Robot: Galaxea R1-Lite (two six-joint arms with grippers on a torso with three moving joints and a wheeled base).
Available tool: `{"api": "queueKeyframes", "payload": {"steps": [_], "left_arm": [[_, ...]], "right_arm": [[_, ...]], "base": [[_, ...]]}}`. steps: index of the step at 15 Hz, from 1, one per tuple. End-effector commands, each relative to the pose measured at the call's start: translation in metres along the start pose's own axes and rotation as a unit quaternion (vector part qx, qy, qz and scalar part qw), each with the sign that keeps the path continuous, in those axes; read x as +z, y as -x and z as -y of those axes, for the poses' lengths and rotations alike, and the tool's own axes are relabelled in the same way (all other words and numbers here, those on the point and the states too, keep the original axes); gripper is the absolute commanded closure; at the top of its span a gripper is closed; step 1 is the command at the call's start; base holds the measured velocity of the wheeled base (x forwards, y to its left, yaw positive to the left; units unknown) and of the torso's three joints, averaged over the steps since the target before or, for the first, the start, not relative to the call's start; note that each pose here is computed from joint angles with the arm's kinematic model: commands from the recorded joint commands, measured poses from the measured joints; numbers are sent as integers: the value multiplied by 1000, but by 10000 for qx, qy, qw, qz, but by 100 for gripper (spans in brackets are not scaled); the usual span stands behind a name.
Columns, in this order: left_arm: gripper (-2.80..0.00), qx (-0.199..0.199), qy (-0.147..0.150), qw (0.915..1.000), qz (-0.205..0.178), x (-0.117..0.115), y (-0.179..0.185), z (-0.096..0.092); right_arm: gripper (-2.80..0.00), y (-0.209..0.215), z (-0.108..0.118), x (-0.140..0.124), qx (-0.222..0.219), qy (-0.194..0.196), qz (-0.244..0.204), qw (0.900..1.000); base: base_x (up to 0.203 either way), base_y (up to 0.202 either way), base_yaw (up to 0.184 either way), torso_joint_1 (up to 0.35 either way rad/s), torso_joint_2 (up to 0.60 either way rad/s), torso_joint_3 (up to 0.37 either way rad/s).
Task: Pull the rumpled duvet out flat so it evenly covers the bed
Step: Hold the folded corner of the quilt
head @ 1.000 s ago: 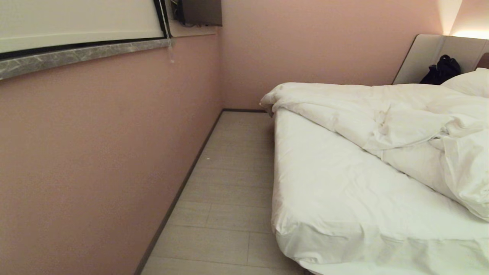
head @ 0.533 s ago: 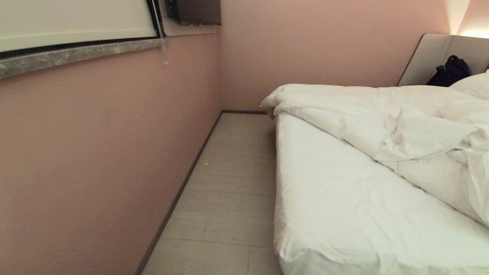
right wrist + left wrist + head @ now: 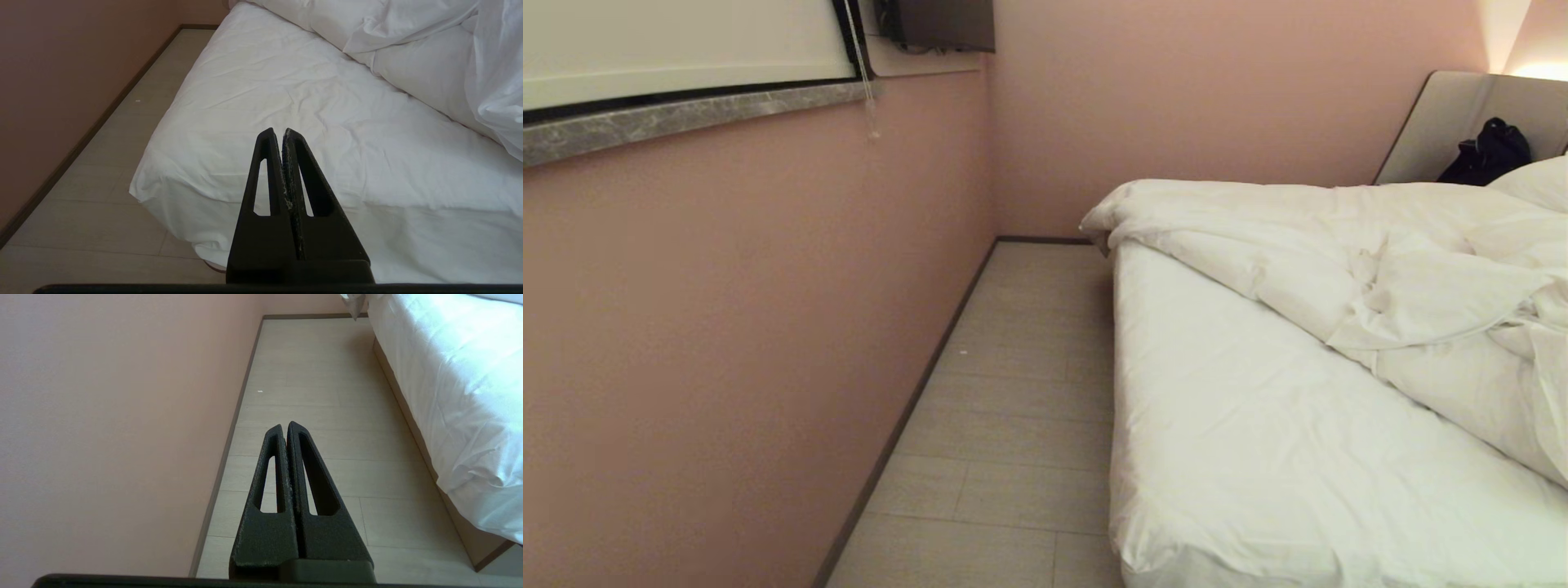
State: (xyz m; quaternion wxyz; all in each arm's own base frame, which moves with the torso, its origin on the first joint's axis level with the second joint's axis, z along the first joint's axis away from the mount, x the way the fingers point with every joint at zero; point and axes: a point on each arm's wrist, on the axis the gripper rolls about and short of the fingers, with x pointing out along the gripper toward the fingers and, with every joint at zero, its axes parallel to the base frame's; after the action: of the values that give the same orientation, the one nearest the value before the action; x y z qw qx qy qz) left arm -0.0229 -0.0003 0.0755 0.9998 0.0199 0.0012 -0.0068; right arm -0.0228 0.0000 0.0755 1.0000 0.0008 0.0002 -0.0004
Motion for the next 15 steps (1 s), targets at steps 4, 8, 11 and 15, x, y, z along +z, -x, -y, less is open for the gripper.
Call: {"api": "queueKeyframes", "payload": {"steps": [4,8,11,15], "left_arm": [[0,-1,5,10000,0,0,0,0],[0,6,15,10000,-9,0,0,0],[0,6,23,10000,-9,0,0,0],[0,6,23,10000,-4,0,0,0]], "right_arm": [[0,0,0,0,0,0,2,10000],[0,0,0,0,-3,0,2,10000],[0,0,0,0,-3,0,0,10000],[0,0,0,0,-3,0,2,10000]], "base": [[0,0,0,0,0,0],[-5,-119,0,4,3,4],[0,-197,0,4,1,2],[0,-194,2,2,5,2]]}}
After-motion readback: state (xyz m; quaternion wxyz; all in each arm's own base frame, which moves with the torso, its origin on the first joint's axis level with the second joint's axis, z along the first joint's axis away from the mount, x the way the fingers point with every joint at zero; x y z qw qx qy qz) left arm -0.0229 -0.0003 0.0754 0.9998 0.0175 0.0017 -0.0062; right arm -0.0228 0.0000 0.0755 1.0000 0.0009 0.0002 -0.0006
